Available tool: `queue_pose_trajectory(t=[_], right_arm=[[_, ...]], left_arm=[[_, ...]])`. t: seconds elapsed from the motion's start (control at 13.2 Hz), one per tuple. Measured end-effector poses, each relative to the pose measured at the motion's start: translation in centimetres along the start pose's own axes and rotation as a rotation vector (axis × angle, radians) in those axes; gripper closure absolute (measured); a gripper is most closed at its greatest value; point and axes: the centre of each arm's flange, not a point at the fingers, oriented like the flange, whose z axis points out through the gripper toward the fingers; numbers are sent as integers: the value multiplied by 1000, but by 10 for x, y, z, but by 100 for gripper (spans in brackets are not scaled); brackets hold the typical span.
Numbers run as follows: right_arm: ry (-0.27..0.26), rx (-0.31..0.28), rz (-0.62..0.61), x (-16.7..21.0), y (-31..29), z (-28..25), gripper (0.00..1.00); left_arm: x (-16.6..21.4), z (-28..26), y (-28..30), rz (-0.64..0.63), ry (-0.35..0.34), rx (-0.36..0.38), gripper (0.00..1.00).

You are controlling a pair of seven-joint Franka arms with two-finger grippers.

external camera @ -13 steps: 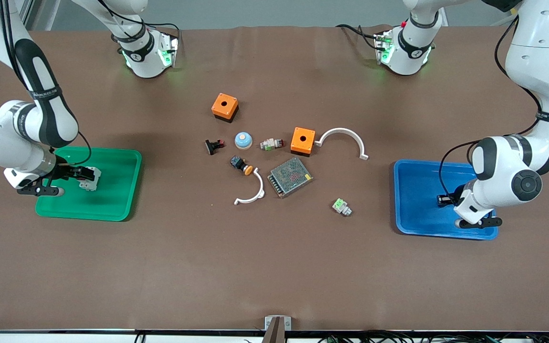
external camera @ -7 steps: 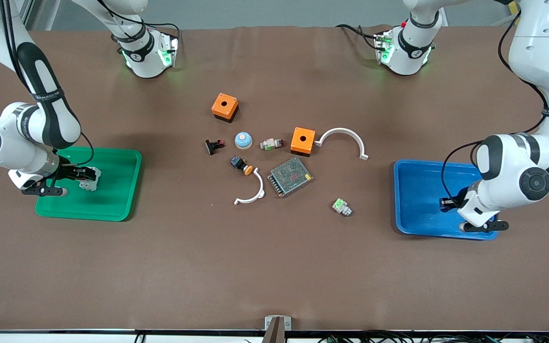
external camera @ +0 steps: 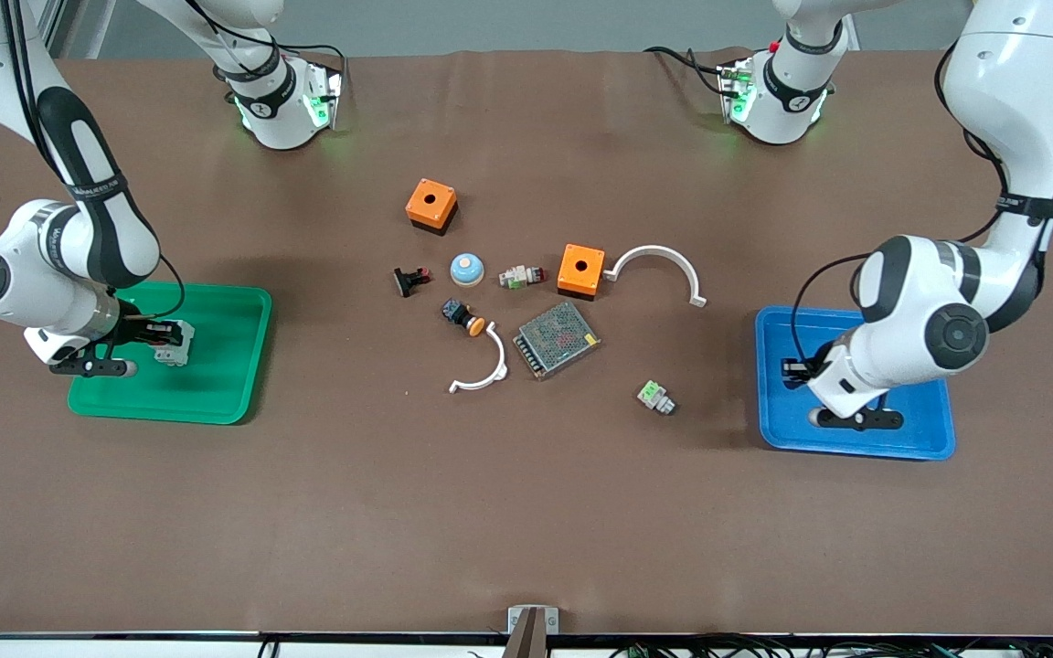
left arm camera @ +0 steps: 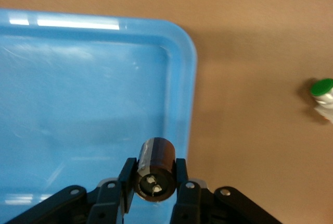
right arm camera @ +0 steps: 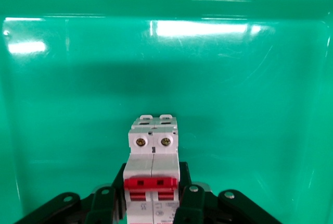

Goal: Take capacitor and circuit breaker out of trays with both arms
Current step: 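Carry the breaker with the right gripper while the left gripper carries the capacitor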

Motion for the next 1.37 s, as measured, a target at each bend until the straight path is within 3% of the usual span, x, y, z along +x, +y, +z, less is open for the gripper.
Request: queue_pose_trajectory(t=[0.15, 0.3, 0.53, 0.84, 1.14, 1.37], right_arm=[[-17, 4, -13, 4, -6, -4, 60], [-67, 10, -54, 17, -30, -23, 60], [-111, -2, -92, 45, -98, -84, 60], [-65, -3, -50, 53, -227, -120, 60], [-25, 12, 21, 34, -349, -89, 60], [-34, 17, 58, 17, -403, -60, 60]], left_arm=[[-12, -1, 37, -51, -8, -12, 66], [-25, 5, 73, -82, -24, -15, 66], [-44, 21, 108, -130, -41, -9, 66], [-67, 40, 155, -196, -46, 0, 66], [-80, 70, 169, -231, -41, -21, 66], [-84, 93, 166, -236, -55, -33, 66]])
